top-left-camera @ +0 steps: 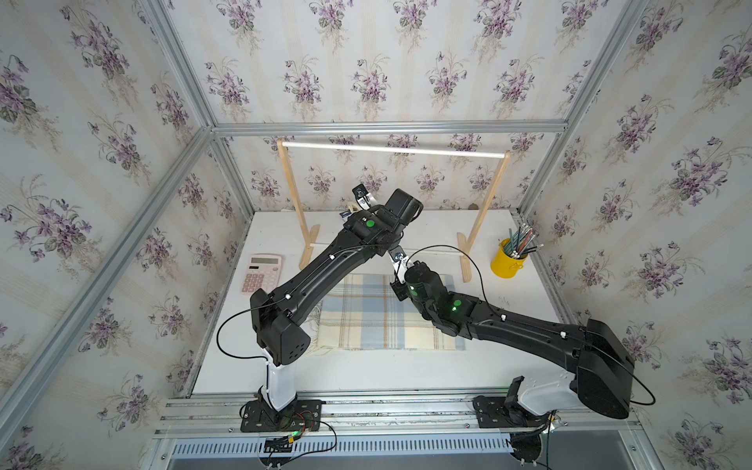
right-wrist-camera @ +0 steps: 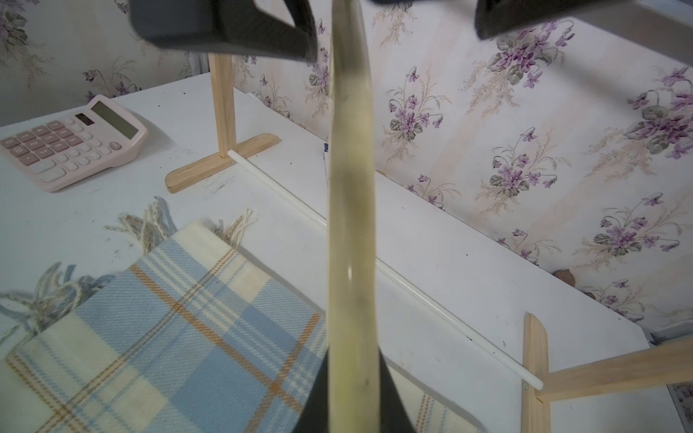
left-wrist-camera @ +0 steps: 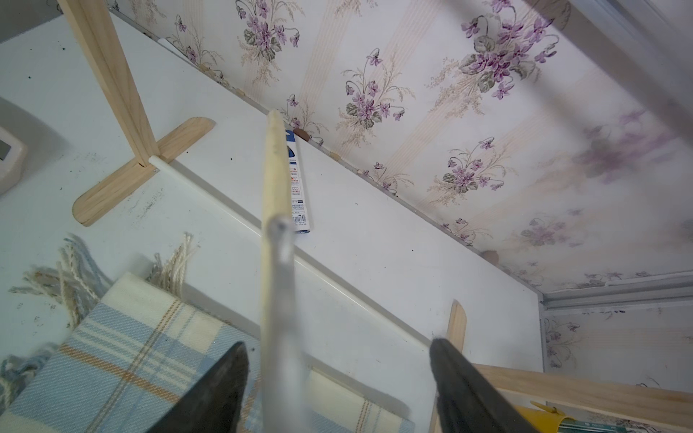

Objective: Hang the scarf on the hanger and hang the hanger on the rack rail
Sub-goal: Pick up the hanger from the clothesline.

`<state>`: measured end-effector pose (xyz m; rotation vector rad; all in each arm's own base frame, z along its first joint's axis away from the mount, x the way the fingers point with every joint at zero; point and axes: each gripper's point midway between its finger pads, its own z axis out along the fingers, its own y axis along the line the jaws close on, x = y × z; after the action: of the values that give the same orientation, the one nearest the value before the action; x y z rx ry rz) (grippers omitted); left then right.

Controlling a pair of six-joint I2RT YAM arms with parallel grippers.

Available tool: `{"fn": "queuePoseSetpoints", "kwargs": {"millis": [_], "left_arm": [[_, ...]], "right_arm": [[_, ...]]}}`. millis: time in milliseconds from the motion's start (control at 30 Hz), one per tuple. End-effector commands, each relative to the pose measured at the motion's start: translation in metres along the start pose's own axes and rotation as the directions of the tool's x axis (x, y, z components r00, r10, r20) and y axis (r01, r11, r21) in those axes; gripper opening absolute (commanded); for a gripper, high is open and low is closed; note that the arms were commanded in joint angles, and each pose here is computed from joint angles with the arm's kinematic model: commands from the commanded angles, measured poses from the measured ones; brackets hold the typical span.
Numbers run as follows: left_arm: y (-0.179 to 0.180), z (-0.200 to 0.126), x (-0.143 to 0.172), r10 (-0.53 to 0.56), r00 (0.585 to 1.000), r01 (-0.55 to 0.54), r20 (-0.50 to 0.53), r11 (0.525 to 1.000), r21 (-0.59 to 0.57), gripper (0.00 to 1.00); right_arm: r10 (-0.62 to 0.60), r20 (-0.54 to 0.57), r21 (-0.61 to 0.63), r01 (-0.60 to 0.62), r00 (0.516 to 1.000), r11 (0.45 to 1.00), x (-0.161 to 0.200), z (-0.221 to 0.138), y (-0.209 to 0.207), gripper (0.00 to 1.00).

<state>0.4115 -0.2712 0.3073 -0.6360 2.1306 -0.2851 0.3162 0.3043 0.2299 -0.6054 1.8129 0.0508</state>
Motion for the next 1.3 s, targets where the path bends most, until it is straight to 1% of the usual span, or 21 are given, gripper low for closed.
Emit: {"fn": "queuePoseSetpoints", "kwargs": {"millis": [0, 100, 233, 333, 567, 667, 800, 900, 1067, 1167, 1267], "left_arm": [[-0.007, 0.001, -0.001, 0.014, 1.0, -0.013, -0.004, 0.999, 0.03, 0.78], [-0.02, 0.002, 0.003, 0.03, 0.999, -0.028, -0.026, 0.996, 0.085, 0.78], [-0.03, 0.003, 0.0, 0.04, 0.999, -0.038, -0.017, 0.992, 0.122, 0.78], [-0.036, 0.003, -0.002, 0.033, 0.999, -0.03, -0.018, 0.989, 0.148, 0.77], [-0.052, 0.0, 0.007, 0.012, 0.997, 0.006, -0.075, 0.973, 0.23, 0.77], [-0.056, -0.002, 0.006, 0.003, 0.997, 0.018, -0.078, 0.966, 0.258, 0.77], [-0.058, 0.0, 0.001, 0.017, 0.999, -0.003, -0.052, 0.965, 0.261, 0.77], [-0.057, 0.003, -0.003, 0.03, 0.999, -0.022, -0.027, 0.97, 0.241, 0.77], [-0.054, 0.009, -0.008, 0.024, 1.0, -0.022, -0.005, 0.975, 0.223, 0.75], [-0.052, 0.011, -0.011, 0.026, 1.0, -0.028, 0.015, 0.977, 0.213, 0.71], [-0.049, 0.014, -0.011, 0.033, 0.999, -0.037, 0.025, 0.98, 0.194, 0.63]], "right_arm": [[0.133, 0.103, 0.18, -0.15, 0.986, 0.972, -0.02, -0.005, -0.034, 0.0], [0.171, 0.136, 0.251, -0.201, 0.976, 0.947, -0.02, -0.008, -0.046, 0.0], [0.211, 0.155, 0.249, -0.245, 0.965, 0.937, -0.021, -0.009, -0.047, 0.0], [0.206, 0.142, 0.242, -0.235, 0.968, 0.941, -0.018, -0.005, -0.043, 0.0], [0.192, 0.103, 0.223, -0.21, 0.976, 0.952, -0.011, 0.004, -0.032, 0.0], [0.19, 0.092, 0.216, -0.206, 0.978, 0.955, -0.009, 0.006, -0.029, 0.0], [0.185, 0.079, 0.202, -0.197, 0.98, 0.959, -0.009, 0.007, -0.026, 0.0], [0.182, 0.07, 0.183, -0.192, 0.981, 0.964, -0.012, 0.006, -0.022, 0.0], [0.169, 0.05, 0.154, -0.175, 0.984, 0.973, -0.012, 0.004, -0.01, 0.0], [0.168, 0.035, 0.138, -0.171, 0.985, 0.976, -0.008, 0.003, -0.004, 0.0], [0.167, 0.029, 0.136, -0.17, 0.985, 0.976, -0.007, 0.003, -0.003, 0.0]]}}
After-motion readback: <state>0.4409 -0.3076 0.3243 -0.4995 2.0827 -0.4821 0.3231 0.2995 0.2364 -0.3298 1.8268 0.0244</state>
